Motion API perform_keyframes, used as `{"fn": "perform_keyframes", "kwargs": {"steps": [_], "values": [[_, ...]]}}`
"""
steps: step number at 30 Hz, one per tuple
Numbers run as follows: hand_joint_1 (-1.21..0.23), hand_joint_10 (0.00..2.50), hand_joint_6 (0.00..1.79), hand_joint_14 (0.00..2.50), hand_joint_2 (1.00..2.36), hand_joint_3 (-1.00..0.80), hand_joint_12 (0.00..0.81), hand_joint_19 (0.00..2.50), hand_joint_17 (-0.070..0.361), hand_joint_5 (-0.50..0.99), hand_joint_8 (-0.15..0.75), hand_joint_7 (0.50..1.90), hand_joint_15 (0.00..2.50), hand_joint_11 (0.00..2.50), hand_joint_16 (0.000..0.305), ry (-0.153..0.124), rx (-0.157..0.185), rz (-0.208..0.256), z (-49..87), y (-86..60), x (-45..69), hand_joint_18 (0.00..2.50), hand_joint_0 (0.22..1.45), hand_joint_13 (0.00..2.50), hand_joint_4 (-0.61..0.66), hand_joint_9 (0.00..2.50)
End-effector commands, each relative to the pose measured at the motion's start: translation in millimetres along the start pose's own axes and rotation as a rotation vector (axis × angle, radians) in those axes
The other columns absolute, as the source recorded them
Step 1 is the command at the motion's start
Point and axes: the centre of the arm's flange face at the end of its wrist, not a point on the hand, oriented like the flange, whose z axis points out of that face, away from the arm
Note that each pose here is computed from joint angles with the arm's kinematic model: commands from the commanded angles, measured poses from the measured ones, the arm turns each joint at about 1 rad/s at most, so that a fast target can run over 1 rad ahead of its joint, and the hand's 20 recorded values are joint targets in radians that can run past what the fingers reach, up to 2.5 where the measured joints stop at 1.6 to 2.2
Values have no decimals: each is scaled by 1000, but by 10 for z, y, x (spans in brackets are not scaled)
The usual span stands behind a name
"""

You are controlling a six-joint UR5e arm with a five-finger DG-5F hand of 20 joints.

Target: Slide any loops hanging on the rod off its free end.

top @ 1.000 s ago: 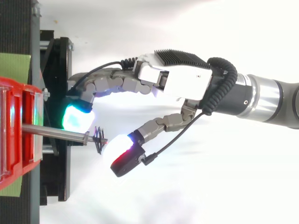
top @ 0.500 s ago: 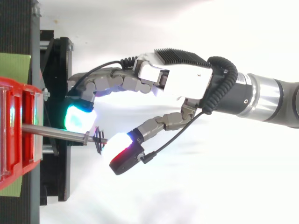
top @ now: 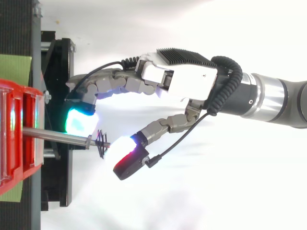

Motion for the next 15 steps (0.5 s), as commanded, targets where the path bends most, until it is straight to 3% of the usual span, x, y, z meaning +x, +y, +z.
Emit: {"fn": "perform_keyframes", "kwargs": {"steps": [1, 15], "values": [[-705, 0, 504, 0, 1003, -466, 304, 67, 108, -159, 262, 1057, 0, 0, 48, 0, -2, 0, 6, 5, -3, 416, 567, 430, 275, 564], [-703, 0, 503, 0, 1008, -410, 294, 78, 104, -139, 259, 1236, 0, 0, 46, 14, -8, 1, 5, 22, 41, 450, 593, 465, 240, 594]]}}
